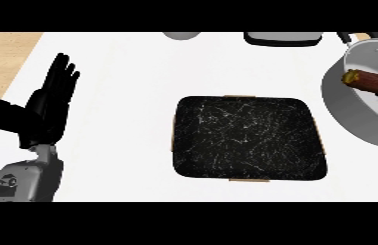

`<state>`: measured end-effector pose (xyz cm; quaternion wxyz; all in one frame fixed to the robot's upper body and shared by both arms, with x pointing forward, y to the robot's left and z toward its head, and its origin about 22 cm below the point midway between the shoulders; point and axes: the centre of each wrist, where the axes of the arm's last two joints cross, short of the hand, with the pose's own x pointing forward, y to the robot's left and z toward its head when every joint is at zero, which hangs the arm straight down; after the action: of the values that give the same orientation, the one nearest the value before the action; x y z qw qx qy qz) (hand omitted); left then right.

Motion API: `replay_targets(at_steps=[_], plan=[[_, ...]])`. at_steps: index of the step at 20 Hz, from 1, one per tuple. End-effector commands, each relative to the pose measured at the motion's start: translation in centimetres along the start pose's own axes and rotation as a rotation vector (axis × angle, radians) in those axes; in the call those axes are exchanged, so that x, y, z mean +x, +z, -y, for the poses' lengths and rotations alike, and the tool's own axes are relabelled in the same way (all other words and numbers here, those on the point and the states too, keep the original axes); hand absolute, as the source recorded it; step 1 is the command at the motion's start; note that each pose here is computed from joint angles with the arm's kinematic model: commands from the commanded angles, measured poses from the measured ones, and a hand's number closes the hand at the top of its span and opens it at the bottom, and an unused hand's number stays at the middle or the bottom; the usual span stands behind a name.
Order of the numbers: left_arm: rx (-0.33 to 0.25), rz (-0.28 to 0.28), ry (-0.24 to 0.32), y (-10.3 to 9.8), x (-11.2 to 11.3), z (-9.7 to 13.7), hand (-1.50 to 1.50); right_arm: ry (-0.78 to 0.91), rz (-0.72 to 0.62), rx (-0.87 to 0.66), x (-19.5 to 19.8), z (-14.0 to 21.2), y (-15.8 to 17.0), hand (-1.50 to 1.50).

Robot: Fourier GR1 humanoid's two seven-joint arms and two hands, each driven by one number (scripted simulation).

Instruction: Pick the sweet potato from the tray and place it in the pot

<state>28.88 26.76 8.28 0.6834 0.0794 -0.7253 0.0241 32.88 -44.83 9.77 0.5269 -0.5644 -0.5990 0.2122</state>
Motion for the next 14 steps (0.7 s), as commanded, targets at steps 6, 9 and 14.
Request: replay_targets(at_steps=[6, 9, 14], plan=[[-0.018, 0.001, 0.006, 0.0, -0.2, -0.4, 0.00, -0.222, -0.127, 0.209, -3.4, -2.6, -0.6, -1.50], [-0.027, 0.010, -0.008, -0.1, -0.7, 0.9, 0.00, -0.312, -0.088, 0.284, -2.3, -4.9, -0.3, -1.50], [-0.025, -0.010, 0.008, 0.2, -0.6, 0.3, 0.00, -0.629, -0.047, 0.170, -2.7, -3.7, -1.2, -1.50]])
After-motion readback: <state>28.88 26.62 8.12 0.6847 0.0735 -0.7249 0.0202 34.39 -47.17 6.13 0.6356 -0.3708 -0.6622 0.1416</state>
